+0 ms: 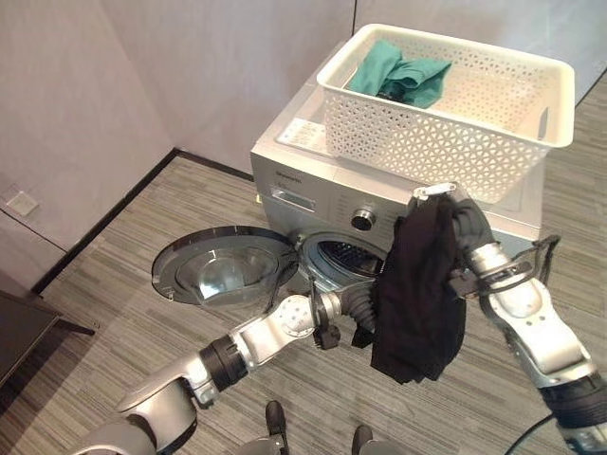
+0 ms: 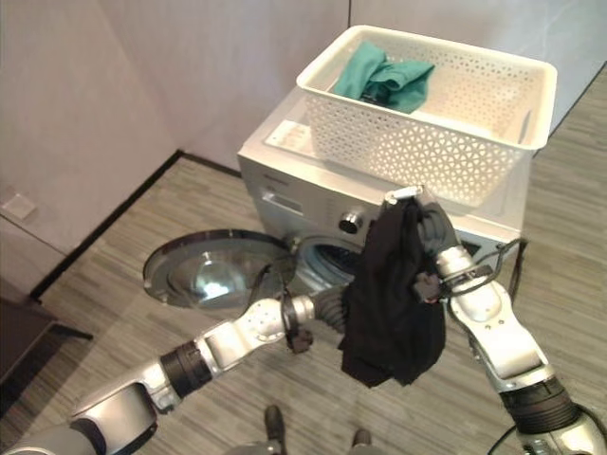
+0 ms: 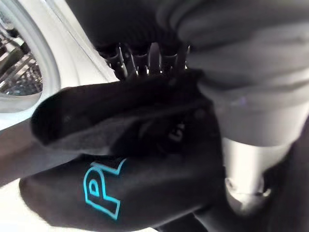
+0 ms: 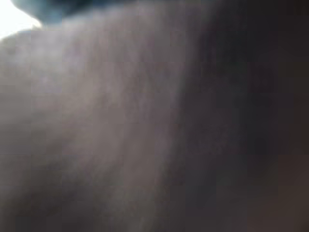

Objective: Grab the laundry basket,head to the washer,open it,put in the laundry and shut it.

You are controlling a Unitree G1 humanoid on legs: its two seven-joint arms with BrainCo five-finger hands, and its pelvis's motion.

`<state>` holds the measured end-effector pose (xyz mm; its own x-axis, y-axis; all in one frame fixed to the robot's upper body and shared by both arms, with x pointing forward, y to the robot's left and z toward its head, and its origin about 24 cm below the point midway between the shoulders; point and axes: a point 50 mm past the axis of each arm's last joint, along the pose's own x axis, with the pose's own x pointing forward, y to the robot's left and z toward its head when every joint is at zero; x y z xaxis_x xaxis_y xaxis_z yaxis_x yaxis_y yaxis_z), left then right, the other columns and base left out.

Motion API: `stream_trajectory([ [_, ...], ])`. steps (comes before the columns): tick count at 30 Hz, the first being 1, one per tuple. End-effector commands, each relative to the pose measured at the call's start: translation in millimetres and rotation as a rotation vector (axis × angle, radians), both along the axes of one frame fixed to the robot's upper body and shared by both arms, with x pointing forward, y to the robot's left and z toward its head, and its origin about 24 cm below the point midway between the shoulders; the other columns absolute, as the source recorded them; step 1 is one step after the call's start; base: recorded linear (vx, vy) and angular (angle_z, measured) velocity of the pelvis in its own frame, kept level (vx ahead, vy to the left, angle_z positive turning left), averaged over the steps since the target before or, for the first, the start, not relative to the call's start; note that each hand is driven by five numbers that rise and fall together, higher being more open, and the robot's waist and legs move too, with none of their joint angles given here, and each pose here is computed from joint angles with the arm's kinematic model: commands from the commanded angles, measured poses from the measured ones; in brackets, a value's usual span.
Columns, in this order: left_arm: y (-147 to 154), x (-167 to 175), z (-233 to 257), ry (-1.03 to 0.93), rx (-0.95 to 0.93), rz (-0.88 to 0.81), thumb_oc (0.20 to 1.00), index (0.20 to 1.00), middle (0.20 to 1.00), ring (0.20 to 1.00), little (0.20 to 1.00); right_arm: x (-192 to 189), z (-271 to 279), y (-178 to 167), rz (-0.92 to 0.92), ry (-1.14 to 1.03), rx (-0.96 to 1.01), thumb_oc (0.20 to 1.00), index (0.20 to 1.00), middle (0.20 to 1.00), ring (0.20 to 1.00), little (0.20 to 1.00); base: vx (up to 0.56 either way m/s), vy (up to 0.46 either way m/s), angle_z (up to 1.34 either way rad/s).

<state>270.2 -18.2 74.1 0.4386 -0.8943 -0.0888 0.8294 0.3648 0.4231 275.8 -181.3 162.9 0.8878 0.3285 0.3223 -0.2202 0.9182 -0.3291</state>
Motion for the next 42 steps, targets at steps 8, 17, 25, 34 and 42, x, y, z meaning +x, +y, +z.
stream_trajectory([
  [8,-24.8,5.5,3.7,0.073,-0.086,0.03,1.0,1.0,1.0,1.0,1.0,-0.9,7.7,36.1,0.167,-0.008,0.204,0.2,0.2,0.2,0.2,0.2,0.02,0.011,-0.08],
  [17,-24.7,3.9,-4.7,0.131,-0.146,0.109,0.514,0.514,0.514,0.514,0.514,-3.8,0.4,39.4,0.157,0.015,0.254,0.2,0.2,0.2,0.2,0.2,0.01,0.014,-0.06],
  [25,-12.3,7.6,-13.5,0.184,-0.237,0.28,0.2,0.2,0.2,0.2,0.2,-7.9,-7.8,35.3,0.111,0.031,0.311,0.2,0.2,0.2,0.2,0.2,-0.01,-0.003,0.0],
  [34,27.4,28.7,-7.1,0.082,-0.329,0.562,0.2,0.2,0.2,0.2,0.2,-17.3,-29.9,28.1,0.087,0.11,0.356,0.2,0.2,0.2,0.2,0.2,-0.02,-0.01,-0.04],
  [42,64.4,24.9,-27.6,0.12,-0.343,0.694,0.2,0.2,0.2,0.2,0.2,-35.5,-41.4,-10.8,0.021,0.159,0.19,1.0,1.0,1.0,1.0,1.0,0.02,0.0,-0.02],
])
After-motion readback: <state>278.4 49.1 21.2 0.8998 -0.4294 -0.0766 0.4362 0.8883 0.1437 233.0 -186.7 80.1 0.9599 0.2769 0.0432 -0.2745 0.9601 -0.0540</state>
